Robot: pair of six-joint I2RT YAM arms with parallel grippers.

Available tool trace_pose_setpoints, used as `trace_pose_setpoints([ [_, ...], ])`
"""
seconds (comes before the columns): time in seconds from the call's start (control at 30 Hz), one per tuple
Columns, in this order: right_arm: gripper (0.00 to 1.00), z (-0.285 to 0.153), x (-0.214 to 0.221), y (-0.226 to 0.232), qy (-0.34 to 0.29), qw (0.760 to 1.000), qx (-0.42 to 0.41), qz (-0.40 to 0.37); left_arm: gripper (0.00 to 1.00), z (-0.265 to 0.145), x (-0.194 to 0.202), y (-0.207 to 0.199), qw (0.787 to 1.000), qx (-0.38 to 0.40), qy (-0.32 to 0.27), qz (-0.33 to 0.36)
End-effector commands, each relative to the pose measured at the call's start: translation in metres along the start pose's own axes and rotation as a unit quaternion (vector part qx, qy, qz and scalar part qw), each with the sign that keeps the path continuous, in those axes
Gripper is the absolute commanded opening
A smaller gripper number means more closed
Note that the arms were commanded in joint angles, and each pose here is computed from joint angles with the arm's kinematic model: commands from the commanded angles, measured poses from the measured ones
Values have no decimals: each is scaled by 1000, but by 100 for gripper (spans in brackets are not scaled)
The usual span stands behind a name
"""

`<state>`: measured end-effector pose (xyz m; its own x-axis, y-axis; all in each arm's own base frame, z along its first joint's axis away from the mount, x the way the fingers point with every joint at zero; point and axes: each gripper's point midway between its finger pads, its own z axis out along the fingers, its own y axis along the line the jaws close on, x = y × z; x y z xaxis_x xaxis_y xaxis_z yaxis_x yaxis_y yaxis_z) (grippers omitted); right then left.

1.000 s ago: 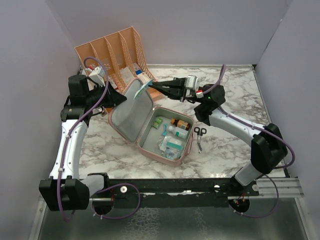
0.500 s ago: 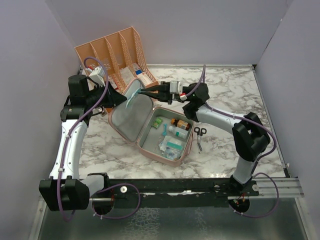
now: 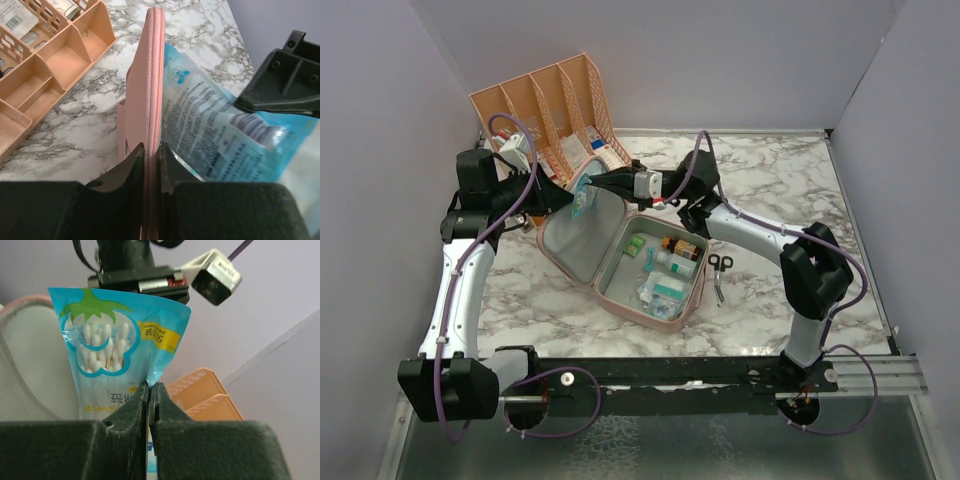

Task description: Organize the medicine kit

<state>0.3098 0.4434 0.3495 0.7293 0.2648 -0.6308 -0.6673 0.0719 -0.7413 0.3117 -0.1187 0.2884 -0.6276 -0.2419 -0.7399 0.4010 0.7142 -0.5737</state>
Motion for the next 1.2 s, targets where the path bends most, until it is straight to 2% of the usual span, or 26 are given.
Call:
trace_pose_setpoints([
  [0.0,1,0,18,-5,55,995,9,-85,0,-5,1,-17,1000,24,9,-1],
  [0.23,1,6,26,-10,106,980,34,-162,0,-4,-2,-16,1000,20,8,-13],
  [0.4,1,10,26,4,127,971,37,-199,0,-6,-7,-19,1000,19,1,-17],
  [0.6,12,10,21,17,142,965,34,-218,0,-7,-11,-19,1000,12,-4,-22],
  [0.97,35,13,8,32,123,979,9,-164,0,-5,-10,-16,1000,7,-2,-26],
  [1.07,39,13,-4,29,113,986,19,-119,0,-5,-9,-15,1000,6,-2,-26],
  [1.17,40,13,-24,23,104,993,37,-32,0,-5,-9,-14,1000,5,-1,-25],
])
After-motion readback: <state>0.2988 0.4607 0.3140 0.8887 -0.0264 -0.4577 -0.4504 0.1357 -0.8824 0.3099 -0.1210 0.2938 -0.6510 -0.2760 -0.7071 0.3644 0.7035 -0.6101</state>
